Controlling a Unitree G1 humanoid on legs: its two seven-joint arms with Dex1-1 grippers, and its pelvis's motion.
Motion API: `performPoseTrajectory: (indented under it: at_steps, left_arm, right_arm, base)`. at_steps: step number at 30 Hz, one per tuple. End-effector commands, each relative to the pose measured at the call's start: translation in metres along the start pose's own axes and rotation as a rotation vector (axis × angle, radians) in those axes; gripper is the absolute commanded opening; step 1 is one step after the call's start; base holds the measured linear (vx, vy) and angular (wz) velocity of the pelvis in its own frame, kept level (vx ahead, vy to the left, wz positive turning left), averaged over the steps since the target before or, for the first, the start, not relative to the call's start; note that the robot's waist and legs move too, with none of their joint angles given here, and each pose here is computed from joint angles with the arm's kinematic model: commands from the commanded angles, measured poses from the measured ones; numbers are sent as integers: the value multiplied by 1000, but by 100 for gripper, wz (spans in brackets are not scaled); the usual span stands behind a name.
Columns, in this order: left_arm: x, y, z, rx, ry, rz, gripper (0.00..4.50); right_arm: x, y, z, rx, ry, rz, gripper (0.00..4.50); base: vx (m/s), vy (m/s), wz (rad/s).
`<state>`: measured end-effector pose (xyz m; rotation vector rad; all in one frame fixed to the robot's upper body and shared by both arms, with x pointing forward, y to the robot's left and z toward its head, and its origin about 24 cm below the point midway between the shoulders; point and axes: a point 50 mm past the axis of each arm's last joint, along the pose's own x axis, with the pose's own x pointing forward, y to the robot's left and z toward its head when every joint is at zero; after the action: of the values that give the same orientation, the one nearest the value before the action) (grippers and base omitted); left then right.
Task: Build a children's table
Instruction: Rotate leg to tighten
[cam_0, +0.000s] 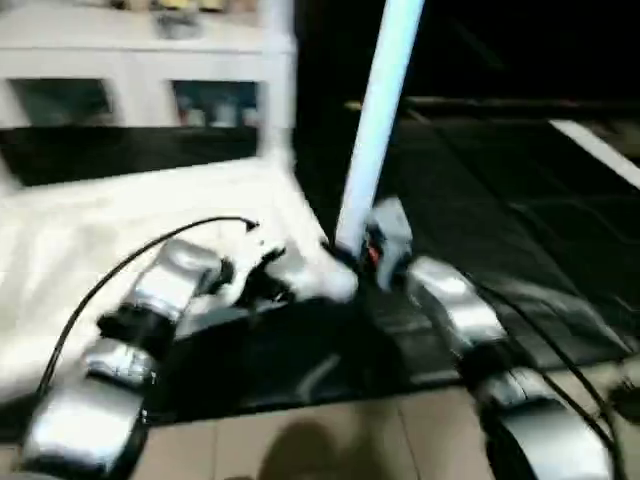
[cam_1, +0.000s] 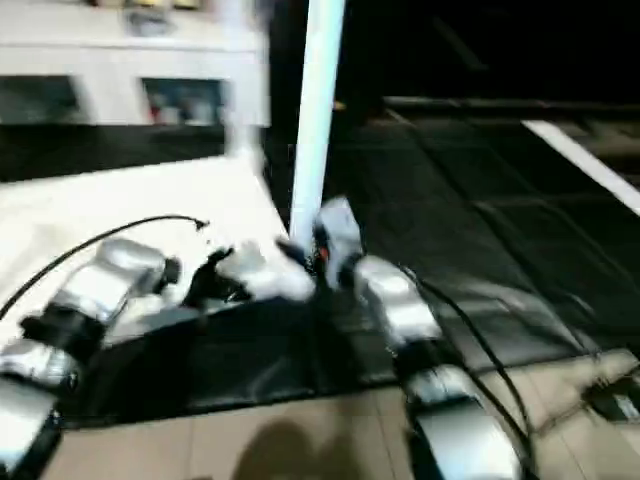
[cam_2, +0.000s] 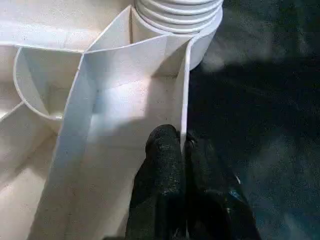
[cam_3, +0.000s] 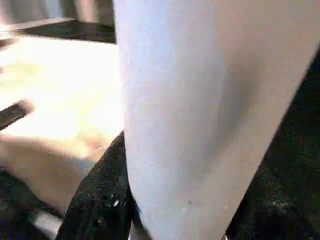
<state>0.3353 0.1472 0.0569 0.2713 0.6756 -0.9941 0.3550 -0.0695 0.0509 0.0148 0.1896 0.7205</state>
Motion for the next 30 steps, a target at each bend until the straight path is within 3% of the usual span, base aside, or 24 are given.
performPoseTrajectory:
  at_steps: [1, 6, 15, 16, 18, 30]
  left_arm:
    - [-14, -9, 54, 74, -225, 5, 0]
    - [-5, -18, 59, 50, -237, 46, 0]
    - [-10, -10, 55, 30, -199, 135, 0]
    - [-10, -10, 55, 30, -199, 136, 0]
    - [-10, -11, 55, 30, -198, 138, 0]
    - [-8, 0, 49, 77, -163, 146, 0]
  right_arm:
    - [-4, 2, -44, 67, 226, -100, 190]
    - [3, 4, -42, 110, 248, -160, 190]
    - [7, 9, -45, 139, 278, -158, 190]
    - [7, 8, -45, 139, 276, -160, 225]
    - [7, 8, -45, 148, 270, -169, 248]
    - [-3, -5, -40, 167, 160, -151, 348]
  base:
    - [0, 0, 0]
    - [20, -17, 2]
    - [0, 0, 0]
    - [0, 0, 0]
    - [0, 0, 0]
    - [0, 0, 0]
